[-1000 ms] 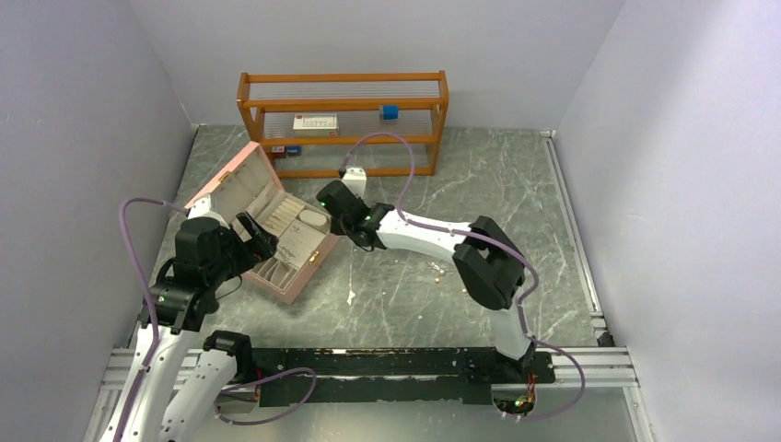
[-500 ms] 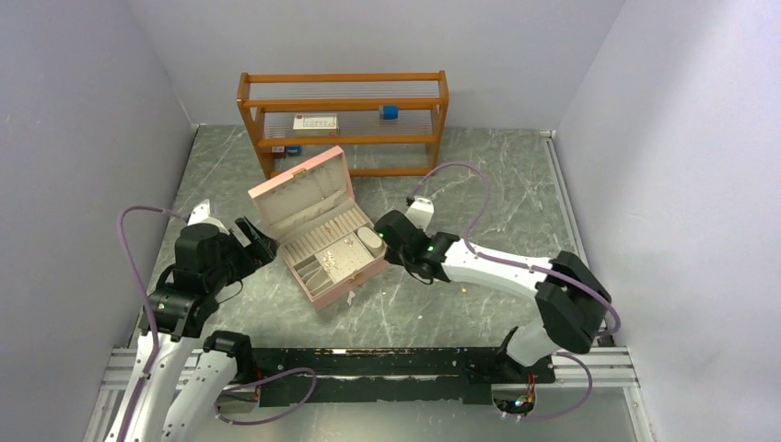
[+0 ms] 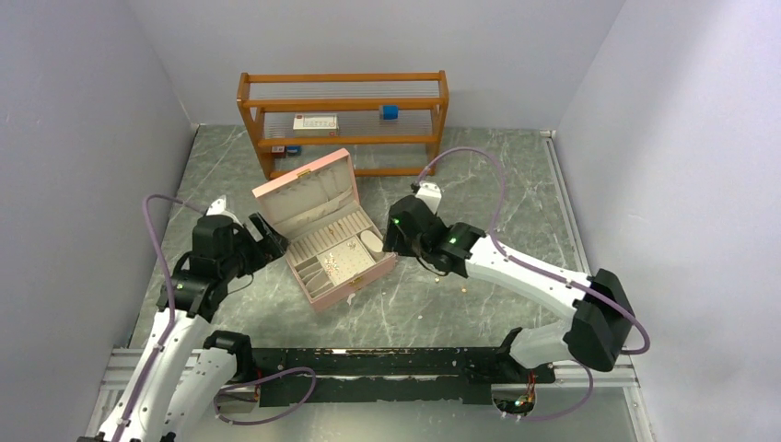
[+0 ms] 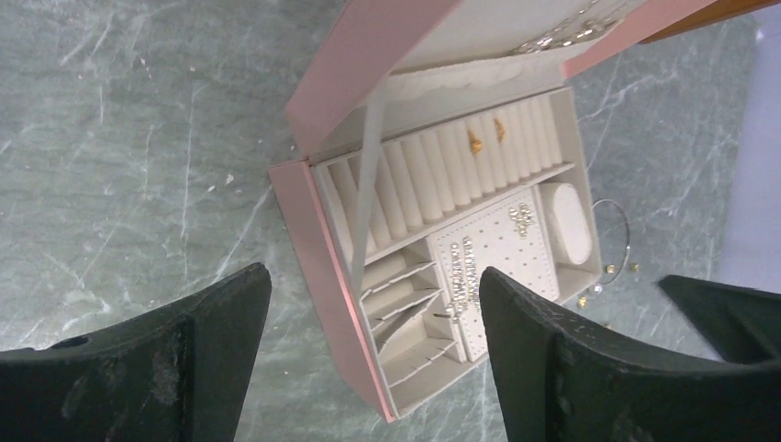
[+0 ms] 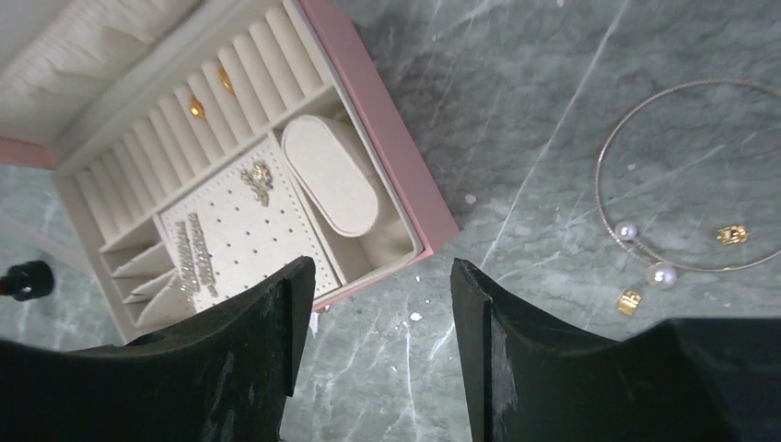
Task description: Organize the mixed jewelry
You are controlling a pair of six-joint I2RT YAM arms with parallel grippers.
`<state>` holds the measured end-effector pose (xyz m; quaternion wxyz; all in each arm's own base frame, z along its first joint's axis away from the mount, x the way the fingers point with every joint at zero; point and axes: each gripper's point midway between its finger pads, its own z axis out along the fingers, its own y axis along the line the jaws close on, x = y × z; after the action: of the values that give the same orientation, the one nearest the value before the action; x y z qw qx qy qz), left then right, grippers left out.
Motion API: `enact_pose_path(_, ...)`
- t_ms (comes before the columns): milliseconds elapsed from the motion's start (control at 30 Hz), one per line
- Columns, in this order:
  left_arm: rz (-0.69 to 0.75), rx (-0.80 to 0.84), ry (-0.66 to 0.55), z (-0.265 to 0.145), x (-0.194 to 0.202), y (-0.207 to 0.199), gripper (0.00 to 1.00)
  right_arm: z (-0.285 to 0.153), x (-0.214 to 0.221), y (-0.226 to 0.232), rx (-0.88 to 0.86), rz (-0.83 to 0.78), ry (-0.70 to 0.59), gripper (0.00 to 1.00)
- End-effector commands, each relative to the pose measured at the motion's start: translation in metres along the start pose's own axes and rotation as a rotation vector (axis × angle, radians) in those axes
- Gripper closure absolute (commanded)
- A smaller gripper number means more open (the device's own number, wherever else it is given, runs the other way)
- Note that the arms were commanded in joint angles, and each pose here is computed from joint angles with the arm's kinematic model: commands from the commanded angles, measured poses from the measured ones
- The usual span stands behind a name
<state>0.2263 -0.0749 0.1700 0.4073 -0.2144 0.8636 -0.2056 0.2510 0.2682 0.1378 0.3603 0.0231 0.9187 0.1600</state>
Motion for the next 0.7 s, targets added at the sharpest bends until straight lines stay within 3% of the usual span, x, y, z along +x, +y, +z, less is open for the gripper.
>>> enact_pose_path(0, 0.003, 0.029, 0.006, 0.018, 0.007, 0.002, 0.13, -0.010, -0.016, -0.012, 0.012, -0.015, -0.013, 0.40)
enact_pose_path(267, 0.044, -0.002, 0.045, 0.051, 0.010, 0.008, 0.50, 0.004, -0.010, 0.003, -0.099, 0.017, 0.027, 0.49)
enact_pose_path(667, 0.095, 0.055, 0.023, 0.080, -0.014, -0.015, 0.56, 0.015, -0.009, -0.005, -0.080, 0.031, 0.041, 0.62)
